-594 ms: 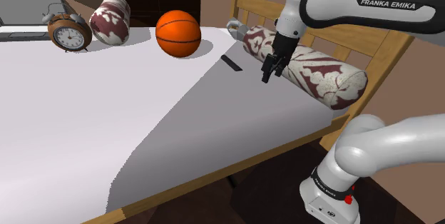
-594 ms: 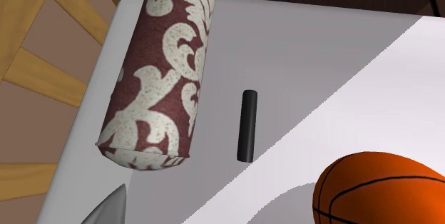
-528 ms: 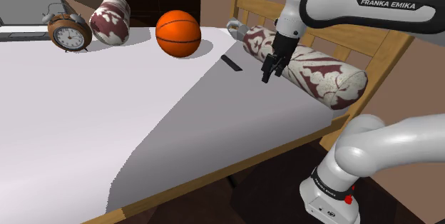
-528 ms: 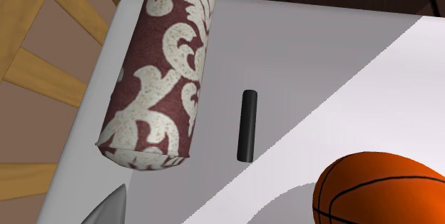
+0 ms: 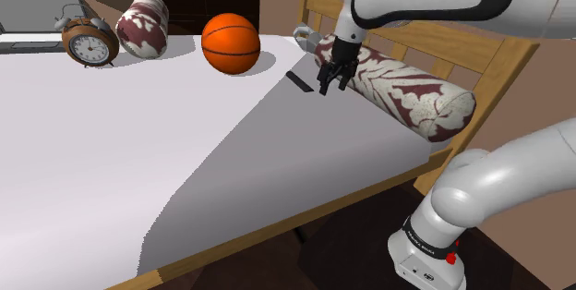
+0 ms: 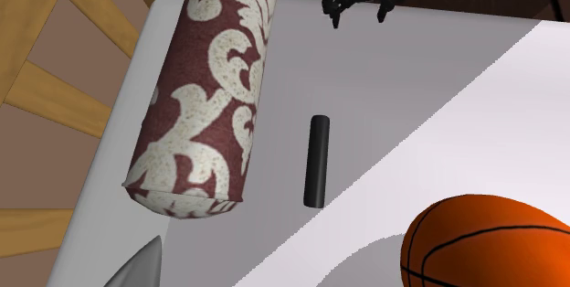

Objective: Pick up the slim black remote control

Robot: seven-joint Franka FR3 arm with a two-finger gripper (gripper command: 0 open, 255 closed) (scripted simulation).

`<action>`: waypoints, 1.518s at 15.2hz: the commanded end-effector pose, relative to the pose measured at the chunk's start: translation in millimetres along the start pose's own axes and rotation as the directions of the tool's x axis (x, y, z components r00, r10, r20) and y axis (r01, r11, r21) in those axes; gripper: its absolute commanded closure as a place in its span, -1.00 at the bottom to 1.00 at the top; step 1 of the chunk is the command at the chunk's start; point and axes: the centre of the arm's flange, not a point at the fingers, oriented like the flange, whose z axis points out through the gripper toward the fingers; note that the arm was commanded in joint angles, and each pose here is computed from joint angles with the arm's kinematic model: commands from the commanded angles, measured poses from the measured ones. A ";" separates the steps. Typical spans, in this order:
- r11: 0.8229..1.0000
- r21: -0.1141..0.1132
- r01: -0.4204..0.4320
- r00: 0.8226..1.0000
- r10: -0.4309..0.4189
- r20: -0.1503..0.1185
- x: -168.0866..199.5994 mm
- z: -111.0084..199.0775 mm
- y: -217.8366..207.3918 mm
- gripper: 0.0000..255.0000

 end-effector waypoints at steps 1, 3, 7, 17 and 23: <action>1.000 0.002 -0.030 1.000 0.030 0.003 25.5 5.3 5.4 -1.00; 0.998 0.003 -0.060 0.998 0.060 0.006 50.5 10.1 14.2 -1.00; 0.993 0.006 -0.119 0.993 0.119 0.012 99.6 20.0 33.9 -1.00; 0.965 0.012 -0.263 0.964 0.263 0.029 216.3 46.3 95.4 -1.00; 0.954 0.013 -0.300 0.954 0.299 0.033 243.7 69.1 114.6 -1.00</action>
